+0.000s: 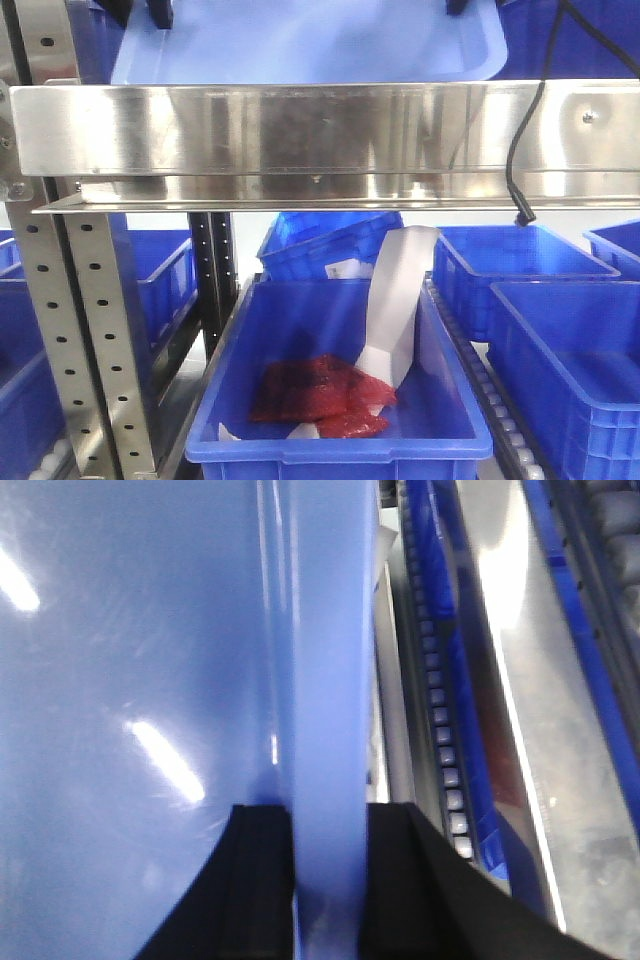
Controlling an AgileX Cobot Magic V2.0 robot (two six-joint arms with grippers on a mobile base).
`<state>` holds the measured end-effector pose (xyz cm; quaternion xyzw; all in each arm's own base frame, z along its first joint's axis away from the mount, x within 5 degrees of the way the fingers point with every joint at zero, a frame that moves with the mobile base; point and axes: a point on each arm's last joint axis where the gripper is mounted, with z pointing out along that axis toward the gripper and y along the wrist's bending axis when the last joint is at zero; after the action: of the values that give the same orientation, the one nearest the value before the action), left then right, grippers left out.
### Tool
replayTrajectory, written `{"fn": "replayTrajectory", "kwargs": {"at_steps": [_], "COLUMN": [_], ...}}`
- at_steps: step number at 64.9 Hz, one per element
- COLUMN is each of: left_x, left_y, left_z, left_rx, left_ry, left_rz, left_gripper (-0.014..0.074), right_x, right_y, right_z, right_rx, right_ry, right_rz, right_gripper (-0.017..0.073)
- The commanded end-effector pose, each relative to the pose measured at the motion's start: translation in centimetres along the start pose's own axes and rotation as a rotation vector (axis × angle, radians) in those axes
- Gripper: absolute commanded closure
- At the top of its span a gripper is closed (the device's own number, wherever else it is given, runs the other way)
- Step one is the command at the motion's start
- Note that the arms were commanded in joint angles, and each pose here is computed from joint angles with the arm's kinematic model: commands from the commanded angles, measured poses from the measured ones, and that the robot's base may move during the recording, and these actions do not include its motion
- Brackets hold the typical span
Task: Grab blue tray and place on right shelf
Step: 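Raise the tray and lower it onto the upper shelf with both grippers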
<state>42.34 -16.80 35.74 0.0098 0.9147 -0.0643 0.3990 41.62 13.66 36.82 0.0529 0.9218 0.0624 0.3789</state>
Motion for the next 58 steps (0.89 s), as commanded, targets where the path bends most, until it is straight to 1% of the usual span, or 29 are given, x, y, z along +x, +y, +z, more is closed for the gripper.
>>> {"fn": "replayTrajectory", "kwargs": {"at_steps": [1, 5, 7, 8, 10, 14, 18, 25, 34, 38, 40, 44, 48, 51, 52, 56, 58], "left_x": [-2.2, -2.3, -2.2, -2.2, -2.3, -2.3, -2.3, -2.4, -2.7, -2.6, -2.6, -2.6, -2.7, -2.7, -2.7, -2.8, -2.8], "left_y": [-2.1, -2.0, -1.9, -1.8, -1.7, -1.5, -1.3, -0.9, 0.2, 0.3, 0.3, 0.3, 0.1, 0.1, 0.1, 0.0, 0.0], "left_z": [-4.0, -4.0, -4.0, -4.0, -4.0, -4.0, -3.9, -3.9, -3.7, -3.6, -3.6, -3.6, -3.7, -3.7, -3.7, -3.6, -3.5], "left_rx": [0.144, 0.126, 0.114, 0.108, 0.098, 0.074, 0.053, 0.044, 0.025, 0.021, 0.021, 0.021, 0.027, 0.032, 0.032, 0.036, 0.038], "left_ry": [-0.169, -0.174, -0.174, -0.174, -0.176, -0.18, -0.182, -0.182, -0.175, -0.168, -0.168, -0.168, -0.172, -0.182, -0.182, -0.188, -0.191], "left_rz": [-0.051, -0.036, -0.027, -0.023, -0.014, 0.005, 0.019, 0.014, -0.008, -0.01, -0.01, -0.01, -0.008, -0.008, -0.008, -0.007, -0.006], "left_gripper": [0.0261, 0.0188, 0.017, 0.0165, 0.016, 0.016, 0.016, 0.016, 0.016, 0.0162, 0.0179, 0.0258, 0.0393, 0.0515, 0.0544, 0.0648, 0.0639], "right_x": [-1.9, -2.0, -2.0, -2.0, -2.1, -2.1, -2.2, -2.3, -2.4, -2.4, -2.4, -2.4, -2.3, -2.3, -2.3, -2.3, -2.3], "right_y": [1.1, 0.7, 0.5, 0.3, 0.0, -0.4, -0.8, -1.2, -1.5, -1.5, -1.5, -1.4, -1.4, -1.4, -1.4, -1.4, -1.4], "right_z": [-3.5, -3.4, -3.3, -3.3, -3.2, -3.1, -3.0, -2.9, -2.9, -2.9, -2.9, -2.9, -2.9, -2.9, -2.9, -2.9, -2.9], "right_rx": [-0.121, -0.095, -0.082, -0.074, -0.057, -0.032, -0.017, -0.004, 0.001, 0.001, 0.0, -0.003, 0.001, 0.003, 0.003, 0.001, -0.001], "right_ry": [-0.143, -0.138, -0.135, -0.135, -0.136, -0.132, -0.125, -0.122, -0.123, -0.123, -0.126, -0.128, -0.121, -0.118, -0.117, -0.12, -0.123], "right_rz": [0.039, 0.032, 0.028, 0.025, 0.021, 0.013, 0.015, 0.022, 0.027, 0.027, 0.027, 0.024, 0.007, -0.015, -0.015, -0.015, -0.016], "right_gripper": [0.0235, 0.0125, 0.0074, 0.0041, 0.0005, -0.0041, -0.005, -0.005, -0.005, -0.005, -0.0048, -0.0014, 0.0077, 0.0176, 0.0223, 0.0355, 0.041]}}
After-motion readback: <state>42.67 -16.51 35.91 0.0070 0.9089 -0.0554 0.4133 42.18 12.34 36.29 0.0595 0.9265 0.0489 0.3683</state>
